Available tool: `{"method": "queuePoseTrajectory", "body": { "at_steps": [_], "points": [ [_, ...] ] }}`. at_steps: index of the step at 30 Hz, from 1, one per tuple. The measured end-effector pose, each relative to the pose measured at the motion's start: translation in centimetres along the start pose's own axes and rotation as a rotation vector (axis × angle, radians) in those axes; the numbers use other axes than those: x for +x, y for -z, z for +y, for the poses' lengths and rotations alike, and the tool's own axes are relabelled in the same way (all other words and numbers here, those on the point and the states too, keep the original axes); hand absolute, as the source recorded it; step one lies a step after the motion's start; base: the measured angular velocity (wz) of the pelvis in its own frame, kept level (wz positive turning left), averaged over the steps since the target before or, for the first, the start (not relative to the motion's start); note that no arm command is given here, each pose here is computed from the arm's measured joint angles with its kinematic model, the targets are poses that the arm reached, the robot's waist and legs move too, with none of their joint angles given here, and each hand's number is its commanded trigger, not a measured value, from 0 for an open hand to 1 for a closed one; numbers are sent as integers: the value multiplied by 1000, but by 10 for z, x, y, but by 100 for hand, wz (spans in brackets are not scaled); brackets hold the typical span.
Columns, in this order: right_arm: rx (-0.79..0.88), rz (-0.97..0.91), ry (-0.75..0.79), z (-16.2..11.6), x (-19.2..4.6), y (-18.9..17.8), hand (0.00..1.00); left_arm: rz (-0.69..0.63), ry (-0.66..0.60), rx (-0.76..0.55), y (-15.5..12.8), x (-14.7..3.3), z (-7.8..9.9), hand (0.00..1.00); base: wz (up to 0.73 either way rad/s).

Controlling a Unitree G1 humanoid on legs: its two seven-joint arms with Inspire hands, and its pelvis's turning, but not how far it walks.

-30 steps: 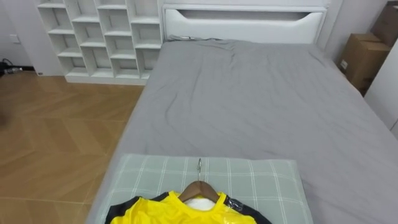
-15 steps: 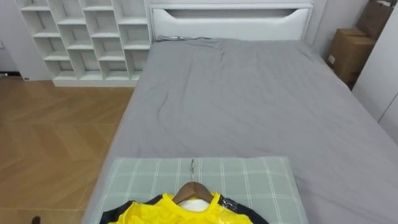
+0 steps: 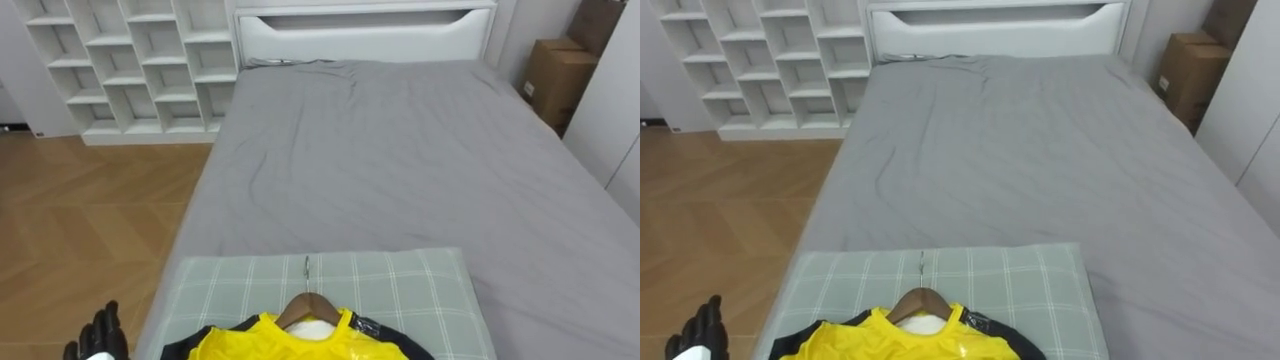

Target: Hang clothes

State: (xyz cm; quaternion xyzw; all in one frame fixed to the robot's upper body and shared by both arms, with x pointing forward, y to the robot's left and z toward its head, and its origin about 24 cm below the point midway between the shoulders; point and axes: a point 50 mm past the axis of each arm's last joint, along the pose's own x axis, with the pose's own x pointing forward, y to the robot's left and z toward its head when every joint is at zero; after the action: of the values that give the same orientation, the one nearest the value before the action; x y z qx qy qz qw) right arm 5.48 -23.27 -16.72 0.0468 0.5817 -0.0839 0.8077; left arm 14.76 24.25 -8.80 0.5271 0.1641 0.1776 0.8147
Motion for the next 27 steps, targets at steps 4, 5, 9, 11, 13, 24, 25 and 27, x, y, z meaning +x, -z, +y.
{"method": "queuePoseTrajectory", "body": {
  "at_steps": [4,5,9,11,13,24,25,27],
  "points": [
    [-5,-1,-2,0,0,-1,0,-17,0,33,-1,2,0,0,0],
    [-5,-1,-4,0,0,-1,0,-16,1,34,-1,2,0,0,0],
    [-14,-1,-8,0,0,-2,0,-15,1,37,-1,2,0,0,0],
    [-28,-3,-9,0,1,-3,0,-17,1,39,-1,2,0,0,0],
    [-34,-4,-10,1,1,-4,0,-17,1,39,-1,2,0,0,0],
    [-29,-7,-7,0,1,-4,0,-39,9,62,-6,8,-2,0,0],
    [-28,-7,-7,0,1,-4,0,-47,10,69,-6,8,-2,0,0],
    [-28,-7,-4,0,1,-4,0,-73,14,95,-8,8,-3,0,-2]
  ]
}}
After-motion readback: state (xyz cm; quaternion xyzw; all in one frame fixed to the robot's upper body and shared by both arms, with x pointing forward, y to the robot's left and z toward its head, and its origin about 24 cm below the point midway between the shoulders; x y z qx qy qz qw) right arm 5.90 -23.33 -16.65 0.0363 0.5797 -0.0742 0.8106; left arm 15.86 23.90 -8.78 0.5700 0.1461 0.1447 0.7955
